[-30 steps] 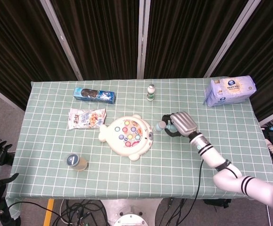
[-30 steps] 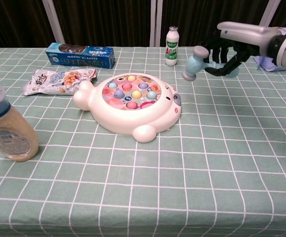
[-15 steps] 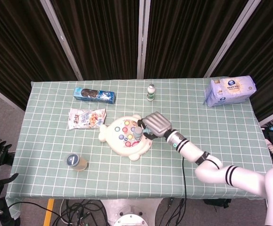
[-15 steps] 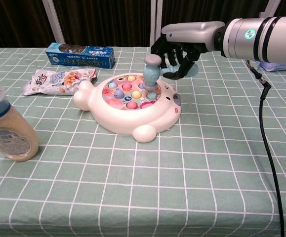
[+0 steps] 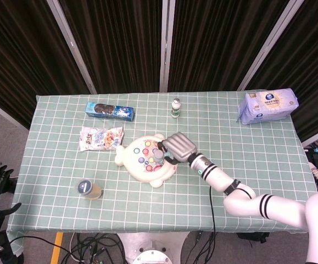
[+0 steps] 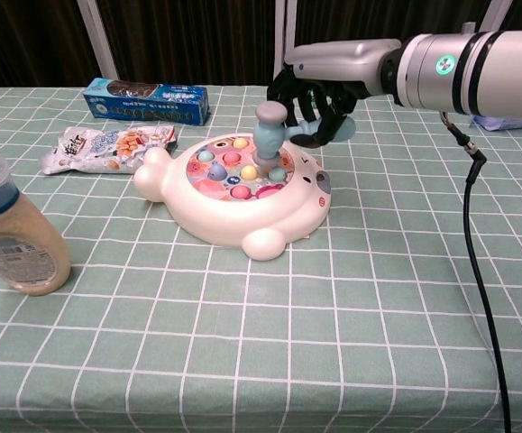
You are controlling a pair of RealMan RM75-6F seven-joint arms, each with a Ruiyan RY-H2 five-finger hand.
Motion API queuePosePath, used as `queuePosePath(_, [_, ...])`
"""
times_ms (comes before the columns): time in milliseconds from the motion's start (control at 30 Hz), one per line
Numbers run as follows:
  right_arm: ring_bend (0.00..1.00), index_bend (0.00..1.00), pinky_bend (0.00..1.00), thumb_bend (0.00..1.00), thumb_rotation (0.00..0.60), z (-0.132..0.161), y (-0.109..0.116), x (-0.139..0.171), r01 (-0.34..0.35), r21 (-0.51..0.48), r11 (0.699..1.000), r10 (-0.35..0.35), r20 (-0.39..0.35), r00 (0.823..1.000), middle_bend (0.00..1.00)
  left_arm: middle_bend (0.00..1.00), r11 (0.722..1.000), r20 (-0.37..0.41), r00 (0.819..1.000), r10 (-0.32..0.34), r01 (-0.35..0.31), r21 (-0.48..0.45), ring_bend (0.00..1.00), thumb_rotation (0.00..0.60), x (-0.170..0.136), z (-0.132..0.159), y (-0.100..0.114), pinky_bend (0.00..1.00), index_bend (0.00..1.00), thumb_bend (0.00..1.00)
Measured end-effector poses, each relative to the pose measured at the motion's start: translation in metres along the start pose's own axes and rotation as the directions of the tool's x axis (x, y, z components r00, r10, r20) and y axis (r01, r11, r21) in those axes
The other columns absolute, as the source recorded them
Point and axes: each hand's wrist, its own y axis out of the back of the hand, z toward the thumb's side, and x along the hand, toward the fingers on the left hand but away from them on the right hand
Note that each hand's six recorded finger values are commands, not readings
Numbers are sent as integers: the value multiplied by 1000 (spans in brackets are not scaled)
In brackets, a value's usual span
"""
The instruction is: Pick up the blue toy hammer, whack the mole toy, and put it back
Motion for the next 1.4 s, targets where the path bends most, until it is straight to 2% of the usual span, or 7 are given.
queuePosePath(133, [567, 714, 731, 557, 600, 6, 0, -5, -12, 4, 1000, 12, -11, 1000, 660, 88, 1000, 1, 1000, 6, -6, 1, 0, 600, 0, 0, 1, 0, 155, 0])
queuePosePath(433, [567, 715, 731, 556, 600, 15, -17, -20, -62, 52, 997, 63, -9, 998, 661, 88, 1000, -10, 1000, 1, -1, -6, 0, 600, -3, -4, -1, 0, 155, 0])
queuePosePath(667, [567, 715, 731, 555, 600, 18, 3, -15, -3, -4, 1000, 3, -11, 1000, 661, 88, 1000, -3, 1000, 5, -6, -8, 0, 600, -3, -4, -1, 0, 155, 0])
queuePosePath(767, [567, 715, 731, 556, 600, 22, 6, -18, 0, -1, 1000, 0, -20, 1000, 661, 88, 1000, 0, 1000, 9, -9, -7, 0, 600, -2, -3, 0, 0, 155, 0])
queuePosePath(1167, [567, 716, 732, 556, 600, 37, -17, -45, -68, 43, 997, 69, -23, 997, 661, 87, 1000, -19, 1000, 2, -2, -17, 0, 600, -5, -8, -4, 0, 155, 0])
queuePosePath(1400, [567, 716, 732, 557, 600, 23, 3, -35, -7, 22, 1000, 7, 4, 1000, 661, 88, 1000, -14, 1000, 8, -8, -18, 0, 600, -4, -8, -4, 0, 147, 0])
